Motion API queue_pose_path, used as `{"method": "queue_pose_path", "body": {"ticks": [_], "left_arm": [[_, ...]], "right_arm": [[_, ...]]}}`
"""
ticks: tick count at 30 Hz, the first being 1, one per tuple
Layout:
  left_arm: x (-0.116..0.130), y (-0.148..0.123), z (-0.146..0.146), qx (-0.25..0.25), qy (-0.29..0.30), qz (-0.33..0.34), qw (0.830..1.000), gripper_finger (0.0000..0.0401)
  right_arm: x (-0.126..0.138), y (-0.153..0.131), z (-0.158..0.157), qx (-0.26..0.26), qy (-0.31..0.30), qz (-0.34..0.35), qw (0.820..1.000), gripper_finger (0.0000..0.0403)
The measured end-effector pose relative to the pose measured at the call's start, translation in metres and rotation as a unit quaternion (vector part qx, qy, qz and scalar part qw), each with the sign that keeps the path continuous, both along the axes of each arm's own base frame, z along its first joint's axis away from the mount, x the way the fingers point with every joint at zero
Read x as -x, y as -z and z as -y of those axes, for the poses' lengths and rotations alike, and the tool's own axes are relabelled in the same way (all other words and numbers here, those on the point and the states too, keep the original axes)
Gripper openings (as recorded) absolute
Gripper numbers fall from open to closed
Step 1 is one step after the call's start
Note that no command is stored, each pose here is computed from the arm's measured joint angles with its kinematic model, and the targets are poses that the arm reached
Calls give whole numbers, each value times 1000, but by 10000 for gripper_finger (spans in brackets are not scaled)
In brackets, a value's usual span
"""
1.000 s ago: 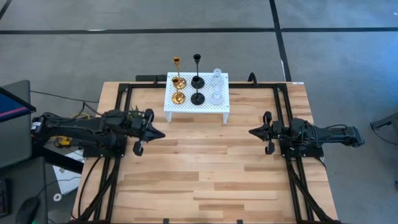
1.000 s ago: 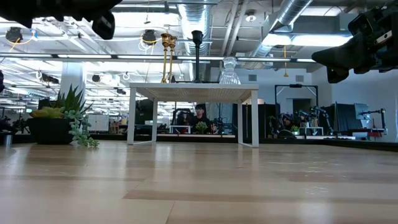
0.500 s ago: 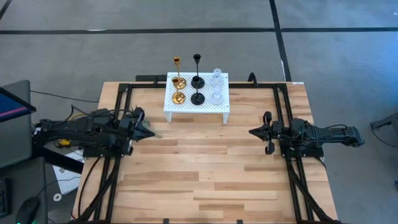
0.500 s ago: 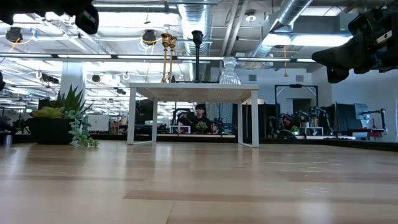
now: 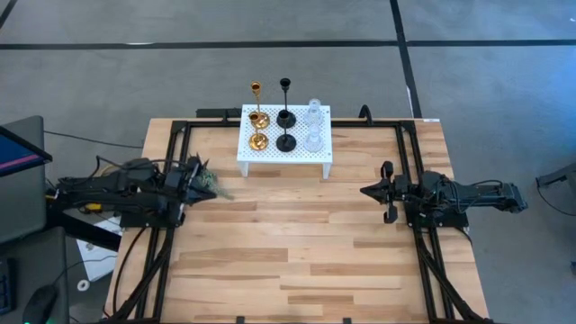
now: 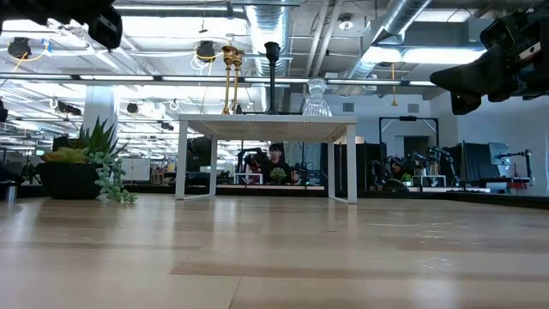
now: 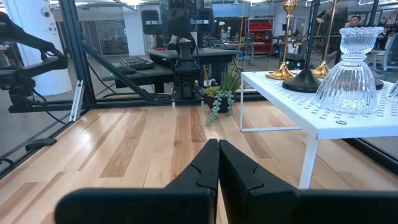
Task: Pick & Place candle stick holders
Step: Return to Home Position
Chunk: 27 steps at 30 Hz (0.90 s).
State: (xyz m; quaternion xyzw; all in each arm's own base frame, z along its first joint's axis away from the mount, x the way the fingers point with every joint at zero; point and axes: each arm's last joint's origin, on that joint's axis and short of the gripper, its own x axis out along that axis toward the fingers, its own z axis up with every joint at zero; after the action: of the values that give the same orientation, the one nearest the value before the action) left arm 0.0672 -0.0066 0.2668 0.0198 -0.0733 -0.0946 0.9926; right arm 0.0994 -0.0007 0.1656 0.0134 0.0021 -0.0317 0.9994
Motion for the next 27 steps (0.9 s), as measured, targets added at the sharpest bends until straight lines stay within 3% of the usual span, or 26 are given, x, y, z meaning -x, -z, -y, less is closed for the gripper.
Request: {"method": "queue_pose_path", "body": {"ticks": [8,16,27], "left_arm": [[8,4,0,0,0,10,1000,4],[-12,45,-2,11,-37,-35,999,4],[-30,89,-2,25,-40,-10,999,4]], "right_arm": [[0,0,0,0,0,0,1000,0],[0,0,0,0,0,0,1000,0],[0,0,0,0,0,0,1000,0]]}}
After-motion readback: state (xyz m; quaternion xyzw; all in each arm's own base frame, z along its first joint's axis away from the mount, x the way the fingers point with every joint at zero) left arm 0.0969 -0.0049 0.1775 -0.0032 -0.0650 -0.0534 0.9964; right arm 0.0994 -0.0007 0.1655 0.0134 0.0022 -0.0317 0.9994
